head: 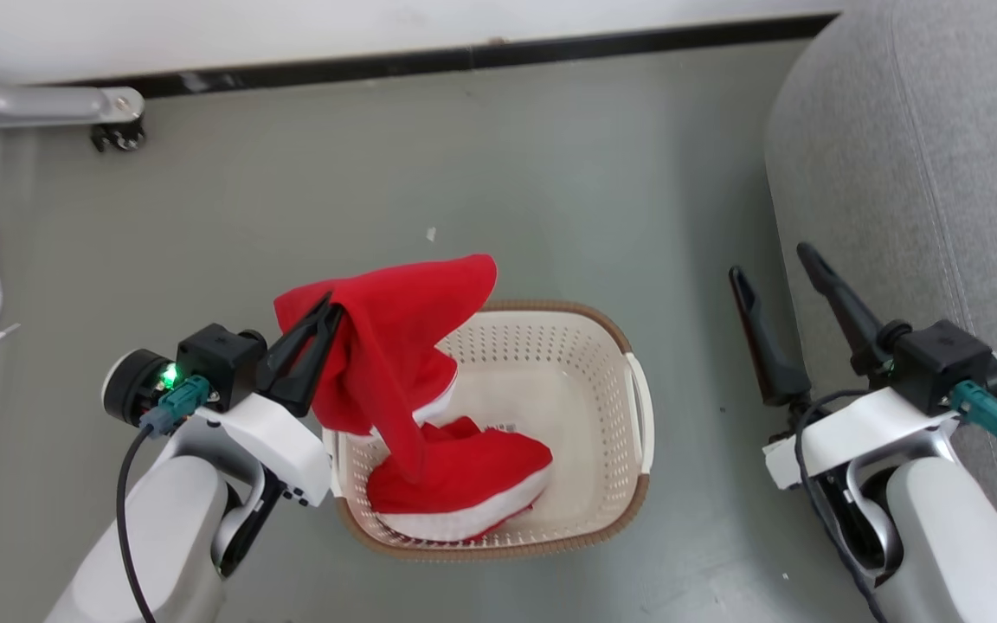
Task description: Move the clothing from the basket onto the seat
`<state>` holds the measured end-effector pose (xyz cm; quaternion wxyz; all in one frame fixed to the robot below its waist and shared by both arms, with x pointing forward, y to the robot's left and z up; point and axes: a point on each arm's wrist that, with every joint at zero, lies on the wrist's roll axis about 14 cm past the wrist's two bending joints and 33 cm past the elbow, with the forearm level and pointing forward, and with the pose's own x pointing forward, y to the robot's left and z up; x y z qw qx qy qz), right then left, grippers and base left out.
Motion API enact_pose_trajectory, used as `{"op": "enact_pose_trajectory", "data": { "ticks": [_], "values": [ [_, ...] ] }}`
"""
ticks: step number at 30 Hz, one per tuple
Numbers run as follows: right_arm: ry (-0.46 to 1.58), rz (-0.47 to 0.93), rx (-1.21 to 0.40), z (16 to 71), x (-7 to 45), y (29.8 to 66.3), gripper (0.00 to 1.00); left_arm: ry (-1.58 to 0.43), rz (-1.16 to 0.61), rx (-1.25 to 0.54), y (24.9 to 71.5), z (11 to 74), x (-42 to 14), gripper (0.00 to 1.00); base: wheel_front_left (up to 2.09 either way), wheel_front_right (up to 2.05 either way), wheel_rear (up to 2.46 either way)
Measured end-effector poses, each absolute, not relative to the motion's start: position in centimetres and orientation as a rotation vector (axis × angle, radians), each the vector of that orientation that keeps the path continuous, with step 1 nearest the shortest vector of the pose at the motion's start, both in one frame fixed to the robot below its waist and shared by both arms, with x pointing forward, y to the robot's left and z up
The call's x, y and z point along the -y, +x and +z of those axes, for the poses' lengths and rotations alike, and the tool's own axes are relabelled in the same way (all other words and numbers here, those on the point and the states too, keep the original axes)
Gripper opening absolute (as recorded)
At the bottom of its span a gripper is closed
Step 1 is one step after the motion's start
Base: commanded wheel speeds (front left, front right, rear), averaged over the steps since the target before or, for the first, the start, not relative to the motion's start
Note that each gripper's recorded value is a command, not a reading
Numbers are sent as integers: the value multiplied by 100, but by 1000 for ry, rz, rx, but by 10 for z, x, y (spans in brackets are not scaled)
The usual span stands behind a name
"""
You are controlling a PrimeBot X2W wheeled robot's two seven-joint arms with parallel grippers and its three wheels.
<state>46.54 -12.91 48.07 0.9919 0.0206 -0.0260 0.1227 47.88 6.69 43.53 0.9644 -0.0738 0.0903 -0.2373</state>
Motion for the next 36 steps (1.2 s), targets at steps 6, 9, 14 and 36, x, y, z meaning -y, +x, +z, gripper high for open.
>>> {"op": "enact_pose_trajectory", "data": {
  "ticks": [6,9,14,36],
  "values": [
    [48,340,51,486,98,449,100,-159,-479,-111,465,467,-69,0,0,0,0],
    [53,420,57,490,71,439,100,-157,-495,-80,458,484,-65,0,0,0,0],
    [53,536,71,498,34,425,100,-149,-509,-46,446,505,-63,0,0,0,0],
    [30,805,106,515,-41,382,100,-65,-589,71,401,580,-54,0,0,0,0]
  ]
}}
